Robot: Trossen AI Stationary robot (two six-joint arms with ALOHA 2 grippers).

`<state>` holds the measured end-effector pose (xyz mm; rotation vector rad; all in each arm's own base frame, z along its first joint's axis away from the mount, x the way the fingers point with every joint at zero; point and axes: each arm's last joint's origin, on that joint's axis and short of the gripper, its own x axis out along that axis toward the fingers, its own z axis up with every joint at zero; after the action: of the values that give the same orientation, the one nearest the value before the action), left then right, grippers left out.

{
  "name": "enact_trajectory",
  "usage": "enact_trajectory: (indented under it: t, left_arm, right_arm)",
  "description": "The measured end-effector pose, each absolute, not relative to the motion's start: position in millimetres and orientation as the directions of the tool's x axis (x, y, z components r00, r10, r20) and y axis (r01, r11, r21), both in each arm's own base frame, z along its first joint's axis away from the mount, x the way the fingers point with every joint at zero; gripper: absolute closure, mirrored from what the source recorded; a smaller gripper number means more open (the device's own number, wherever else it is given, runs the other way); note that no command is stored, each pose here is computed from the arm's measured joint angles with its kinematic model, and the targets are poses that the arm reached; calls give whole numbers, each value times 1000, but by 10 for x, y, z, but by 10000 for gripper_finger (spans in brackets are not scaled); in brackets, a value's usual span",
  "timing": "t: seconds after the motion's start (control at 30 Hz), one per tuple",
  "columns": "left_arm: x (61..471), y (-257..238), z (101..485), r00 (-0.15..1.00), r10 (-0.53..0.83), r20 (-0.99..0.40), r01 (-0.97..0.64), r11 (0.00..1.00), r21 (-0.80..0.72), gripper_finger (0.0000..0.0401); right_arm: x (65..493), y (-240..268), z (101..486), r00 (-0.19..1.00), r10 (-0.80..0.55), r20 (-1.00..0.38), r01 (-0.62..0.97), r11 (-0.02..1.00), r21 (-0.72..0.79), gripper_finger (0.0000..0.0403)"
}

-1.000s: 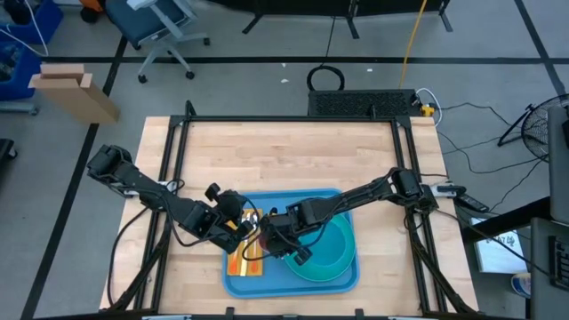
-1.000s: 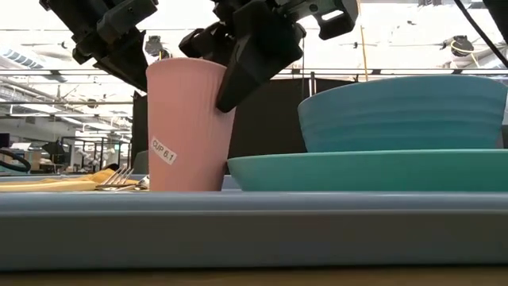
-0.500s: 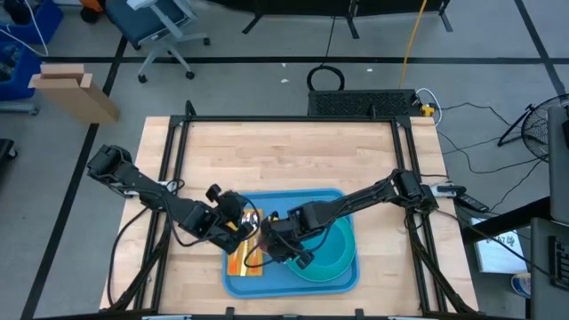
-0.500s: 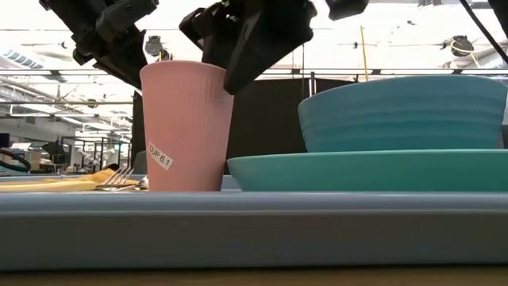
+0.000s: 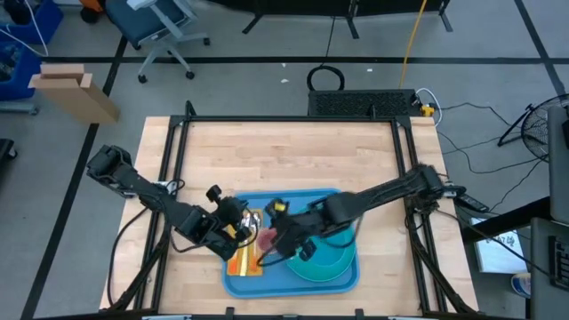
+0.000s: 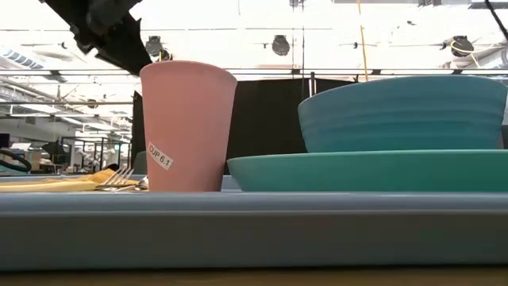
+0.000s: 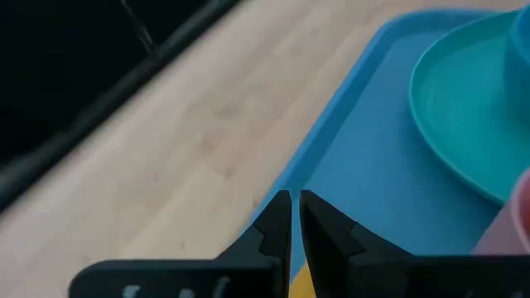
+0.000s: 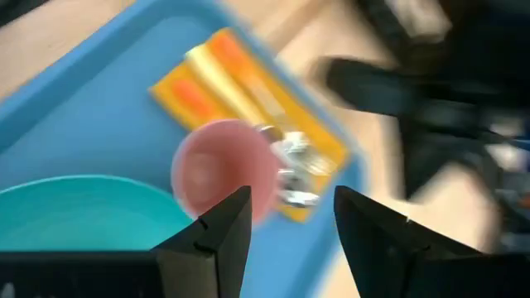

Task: Set up tray
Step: Return to Home Position

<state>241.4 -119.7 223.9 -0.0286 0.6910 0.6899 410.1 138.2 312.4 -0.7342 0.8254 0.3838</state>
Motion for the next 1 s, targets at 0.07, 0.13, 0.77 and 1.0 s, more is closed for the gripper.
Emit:
enact_trajectory:
  t: [0.07,0.13,0.77,1.0]
  left_arm:
    - [2388,-1259,2254,588,590,-554,-569,788,236,368]
    - [2364,-1336,2270,621,589,-518,-529,802,278,368]
    - [2380,-842,3468,971,-41,-236,148,878,455,397]
    - [2037,-435,3590,977,-91,-190,160,908,386,399]
  right_arm:
    - [3975,1313,3364,674,14,-739,-528,708,-468,242]
    - [3817,1203,3584,701,32,-712,-490,747,-449,254]
    - [2150,589,3734,937,171,-304,-267,913,-310,401]
    - [1603,379,3544,966,182,-183,-223,947,-232,402]
